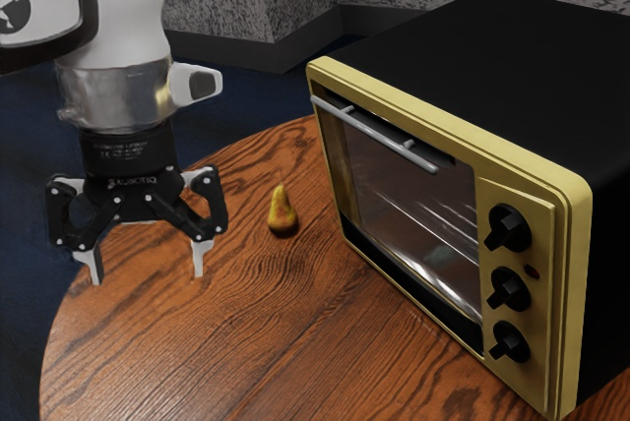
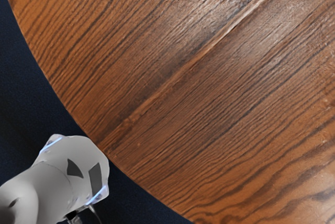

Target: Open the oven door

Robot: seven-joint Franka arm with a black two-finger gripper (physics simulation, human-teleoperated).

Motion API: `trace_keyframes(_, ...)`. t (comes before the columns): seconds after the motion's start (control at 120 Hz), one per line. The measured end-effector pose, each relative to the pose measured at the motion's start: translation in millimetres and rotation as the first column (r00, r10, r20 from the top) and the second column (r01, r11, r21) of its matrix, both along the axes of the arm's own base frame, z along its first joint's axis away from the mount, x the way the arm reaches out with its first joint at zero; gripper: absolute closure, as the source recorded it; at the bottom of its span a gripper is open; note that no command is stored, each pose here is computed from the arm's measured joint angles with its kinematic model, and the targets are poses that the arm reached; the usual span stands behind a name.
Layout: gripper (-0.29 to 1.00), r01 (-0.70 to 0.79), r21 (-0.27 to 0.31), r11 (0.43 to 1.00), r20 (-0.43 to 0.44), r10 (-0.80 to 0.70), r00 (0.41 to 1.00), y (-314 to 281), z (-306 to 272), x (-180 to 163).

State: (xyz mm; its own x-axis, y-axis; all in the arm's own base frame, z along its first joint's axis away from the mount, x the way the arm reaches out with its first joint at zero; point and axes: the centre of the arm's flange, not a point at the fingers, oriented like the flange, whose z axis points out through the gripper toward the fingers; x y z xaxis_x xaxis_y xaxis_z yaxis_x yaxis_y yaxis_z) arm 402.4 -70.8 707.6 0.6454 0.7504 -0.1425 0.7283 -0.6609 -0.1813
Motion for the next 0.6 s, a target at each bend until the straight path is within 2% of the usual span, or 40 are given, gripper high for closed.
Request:
trace_keyframes(0.125, 0.00, -0.219, 0.004, 0.976, 0.156, 0.216, 0.964, -19.1, 22.9, 8.0)
trace_keyframes(0.333, 0.00, -0.470, -0.004, 0.882, 0.260, 0.455, 0.852, -50.5, 31.0, 17.8)
trace_keyframes(0.442, 0.00, -0.561, -0.062, 0.825, 0.312, 0.550, 0.774, -58.9, 51.2, 25.6)
trace_keyframes(0.6, 0.00, -0.612, -0.142, 0.778, 0.365, 0.616, 0.698, -93.4, 70.0, 6.2)
